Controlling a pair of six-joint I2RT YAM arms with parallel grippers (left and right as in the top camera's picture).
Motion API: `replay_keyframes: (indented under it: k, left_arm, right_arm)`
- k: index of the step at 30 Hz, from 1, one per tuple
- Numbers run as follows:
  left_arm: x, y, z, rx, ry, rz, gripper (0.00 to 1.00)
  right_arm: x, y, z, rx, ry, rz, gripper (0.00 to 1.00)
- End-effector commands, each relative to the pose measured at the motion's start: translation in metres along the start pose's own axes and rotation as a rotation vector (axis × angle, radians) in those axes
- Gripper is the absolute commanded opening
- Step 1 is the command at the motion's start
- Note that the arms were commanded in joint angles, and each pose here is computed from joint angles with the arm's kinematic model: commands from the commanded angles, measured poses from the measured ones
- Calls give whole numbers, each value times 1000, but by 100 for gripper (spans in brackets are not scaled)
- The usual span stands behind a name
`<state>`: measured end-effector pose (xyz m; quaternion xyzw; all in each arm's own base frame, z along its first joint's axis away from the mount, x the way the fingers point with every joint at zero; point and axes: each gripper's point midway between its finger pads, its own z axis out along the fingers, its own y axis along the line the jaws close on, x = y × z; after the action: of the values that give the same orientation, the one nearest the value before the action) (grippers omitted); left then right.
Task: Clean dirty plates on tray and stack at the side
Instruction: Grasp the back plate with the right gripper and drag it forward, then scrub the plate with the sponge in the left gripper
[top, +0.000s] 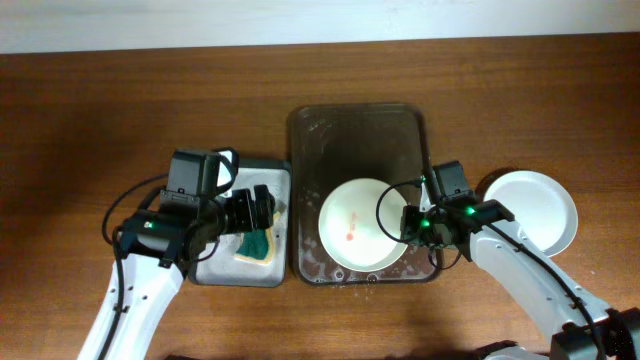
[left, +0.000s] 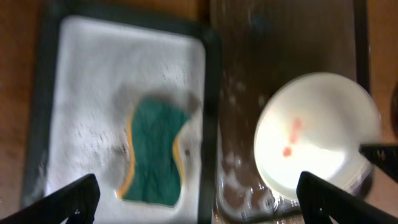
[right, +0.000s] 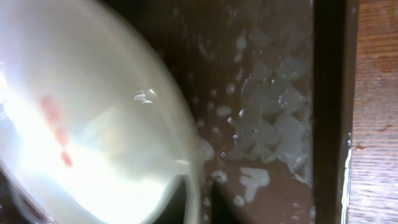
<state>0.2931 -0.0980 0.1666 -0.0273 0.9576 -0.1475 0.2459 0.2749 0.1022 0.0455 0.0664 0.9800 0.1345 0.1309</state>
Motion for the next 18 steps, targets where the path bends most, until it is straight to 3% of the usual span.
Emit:
replay_keyframes:
  k: [1,3,6,9,12,16,17,18]
  left_arm:
    - [9,-9,-3,53,52,-17,99]
    - [16,1,1,2,85,-24,100]
    - [22,13,7,-61,118,-2,99]
    - [22,13,8,-59,120,64,95]
    - [17,24,7,-126,97,71,96]
    - [38,26,27,-149,163,99,92]
    - [45,33,41,-179,182,106,99]
    - [49,41,52,-218,185,99,100]
  right_arm:
    - [6,5,-21,-10,16,-33,27]
    - [8,12,-60,-36,-42,-37,32]
    - [26,14,-135,-86,-258,-89,44]
    - [25,-3,-152,-60,-461,-108,50]
    - [27,1,-127,-48,-371,-223,63]
    - [41,11,-85,-96,-144,-215,63]
    - [44,12,-75,-98,-92,-208,61]
    - [45,11,-68,-93,-60,-203,57]
